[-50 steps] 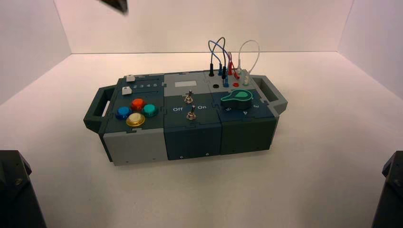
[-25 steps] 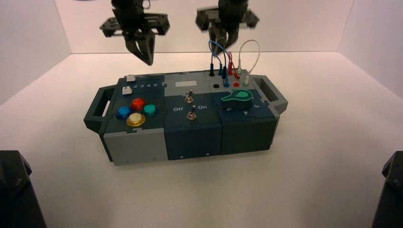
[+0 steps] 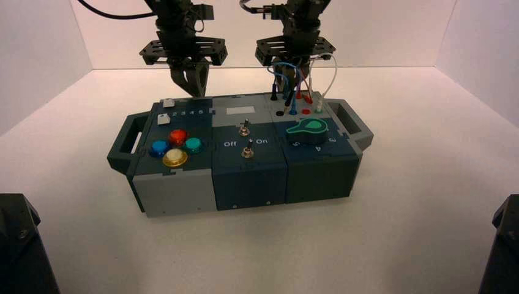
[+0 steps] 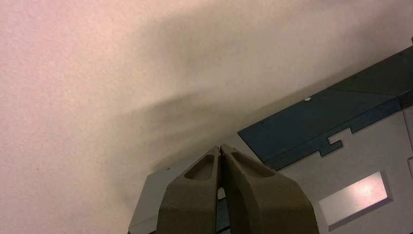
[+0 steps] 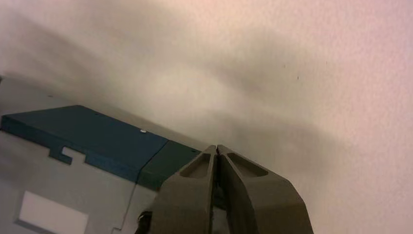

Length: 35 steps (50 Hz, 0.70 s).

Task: Move the box closer.

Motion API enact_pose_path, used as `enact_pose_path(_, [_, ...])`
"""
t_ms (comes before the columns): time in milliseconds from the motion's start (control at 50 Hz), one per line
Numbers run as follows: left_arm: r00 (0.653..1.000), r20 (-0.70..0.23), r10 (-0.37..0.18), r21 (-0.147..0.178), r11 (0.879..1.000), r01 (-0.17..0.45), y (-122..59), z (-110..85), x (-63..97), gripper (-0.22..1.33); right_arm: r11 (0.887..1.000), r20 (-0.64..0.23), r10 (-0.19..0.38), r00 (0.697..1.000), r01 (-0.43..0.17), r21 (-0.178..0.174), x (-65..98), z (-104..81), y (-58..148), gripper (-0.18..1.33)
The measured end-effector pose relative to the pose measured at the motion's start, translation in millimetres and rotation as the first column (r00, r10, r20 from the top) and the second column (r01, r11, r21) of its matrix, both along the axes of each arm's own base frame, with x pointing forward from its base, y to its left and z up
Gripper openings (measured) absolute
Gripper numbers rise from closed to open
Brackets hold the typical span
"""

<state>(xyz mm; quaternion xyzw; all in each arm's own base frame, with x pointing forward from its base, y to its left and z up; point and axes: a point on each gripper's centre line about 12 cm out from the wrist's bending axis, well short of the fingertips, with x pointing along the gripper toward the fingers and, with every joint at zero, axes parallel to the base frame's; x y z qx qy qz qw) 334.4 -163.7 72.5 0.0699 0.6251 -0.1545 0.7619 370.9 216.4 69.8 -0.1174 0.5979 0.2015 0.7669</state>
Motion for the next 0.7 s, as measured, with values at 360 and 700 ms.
enact_pose_path(360, [0.997, -0.040, -0.069, 0.019, 0.997, 0.069, -9.4, -4.7, -33.9, -0.16, 1.000, -0.060, -0.004, 0.998, 0.003, -0.031, -27.8, -9.4, -15.5, -0.14])
enact_pose_path(700, [0.991, -0.062, -0.117, 0.025, 0.993, 0.118, -12.3, 0.4, -70.6, -0.17, 0.999, -0.121, -0.029, 0.992, 0.024, -0.045, -73.0, -10.0, -39.7, -0.15])
